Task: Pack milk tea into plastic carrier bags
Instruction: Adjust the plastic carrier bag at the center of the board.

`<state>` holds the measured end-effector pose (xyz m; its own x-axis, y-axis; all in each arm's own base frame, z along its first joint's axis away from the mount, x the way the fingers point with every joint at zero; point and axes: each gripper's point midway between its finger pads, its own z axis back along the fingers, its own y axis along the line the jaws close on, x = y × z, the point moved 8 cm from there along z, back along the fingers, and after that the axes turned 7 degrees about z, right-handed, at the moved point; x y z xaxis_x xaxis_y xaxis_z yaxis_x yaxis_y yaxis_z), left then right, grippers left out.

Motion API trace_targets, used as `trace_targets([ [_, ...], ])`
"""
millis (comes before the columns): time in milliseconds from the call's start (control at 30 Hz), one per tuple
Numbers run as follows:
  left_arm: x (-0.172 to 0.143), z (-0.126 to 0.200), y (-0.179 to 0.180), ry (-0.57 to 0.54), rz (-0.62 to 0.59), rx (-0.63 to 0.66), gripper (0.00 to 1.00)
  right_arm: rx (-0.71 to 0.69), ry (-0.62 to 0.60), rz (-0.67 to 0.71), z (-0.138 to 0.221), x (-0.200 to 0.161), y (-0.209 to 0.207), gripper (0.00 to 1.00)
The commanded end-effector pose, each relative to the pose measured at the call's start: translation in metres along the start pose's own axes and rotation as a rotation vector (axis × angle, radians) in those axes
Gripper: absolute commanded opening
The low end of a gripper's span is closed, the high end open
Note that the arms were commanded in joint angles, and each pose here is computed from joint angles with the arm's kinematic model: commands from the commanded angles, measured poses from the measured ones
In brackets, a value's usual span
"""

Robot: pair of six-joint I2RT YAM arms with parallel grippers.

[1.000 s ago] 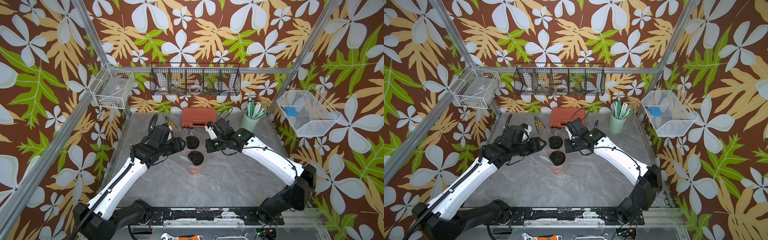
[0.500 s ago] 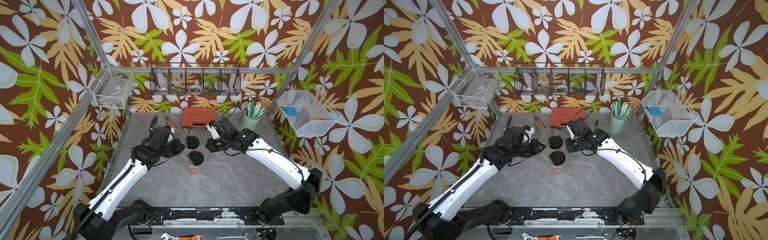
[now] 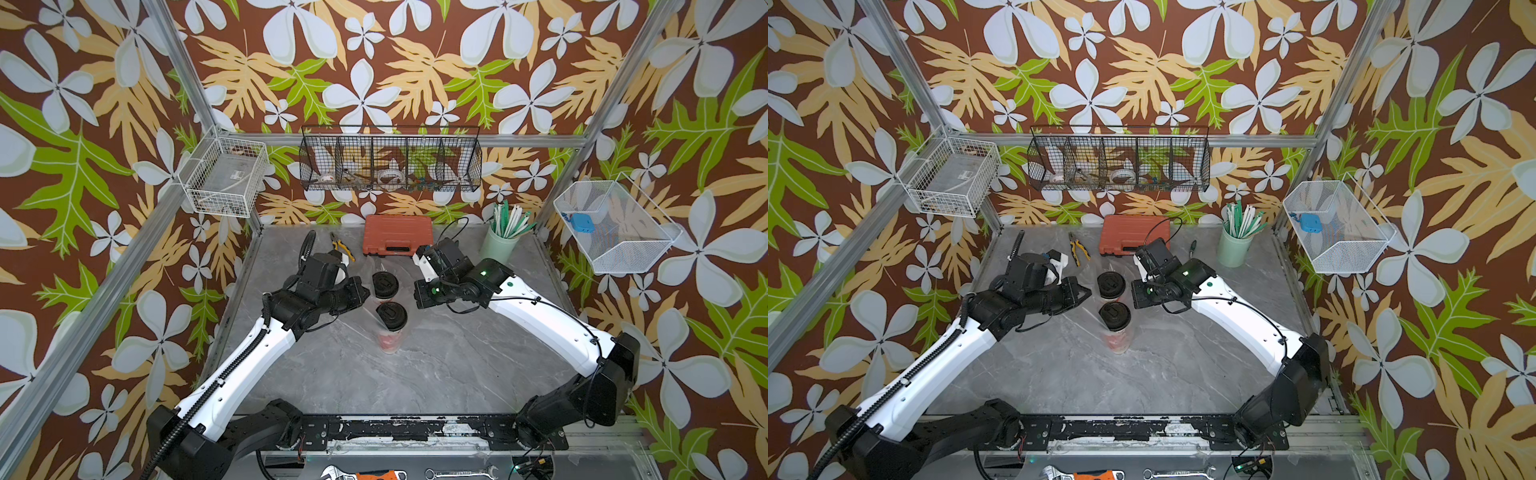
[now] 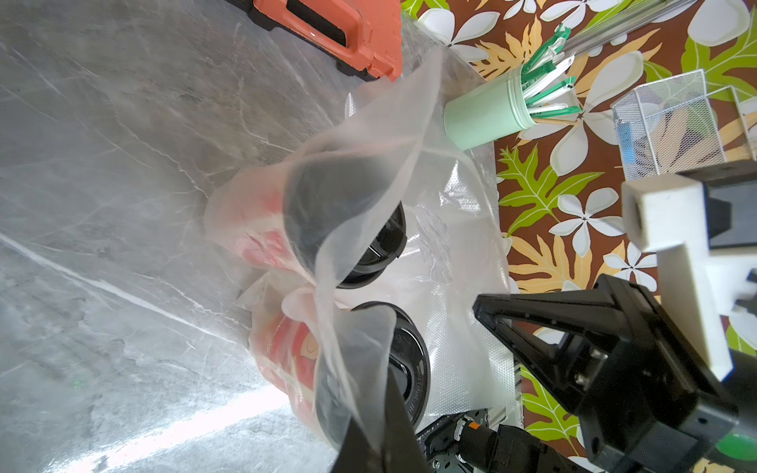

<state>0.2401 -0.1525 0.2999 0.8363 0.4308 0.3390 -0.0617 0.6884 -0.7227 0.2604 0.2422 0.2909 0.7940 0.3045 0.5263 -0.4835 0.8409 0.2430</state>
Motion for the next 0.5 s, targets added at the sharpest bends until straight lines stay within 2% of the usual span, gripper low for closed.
trace_targets([
  [0,0.005,0.002,-0.007,-0.022,-0.014,-0.027,0.00,0.001,-0.024,-0.001,0.007,0.002,0.001,0.00],
  [300,0.021,-0.002,-0.031,-0.016,-0.055,-0.077,0.00,0.022,-0.107,-0.010,0.041,0.010,0.007,0.00],
  [467,0.026,-0.010,-0.027,-0.018,-0.088,-0.002,0.00,0.027,-0.116,-0.012,0.043,0.006,0.008,0.00],
])
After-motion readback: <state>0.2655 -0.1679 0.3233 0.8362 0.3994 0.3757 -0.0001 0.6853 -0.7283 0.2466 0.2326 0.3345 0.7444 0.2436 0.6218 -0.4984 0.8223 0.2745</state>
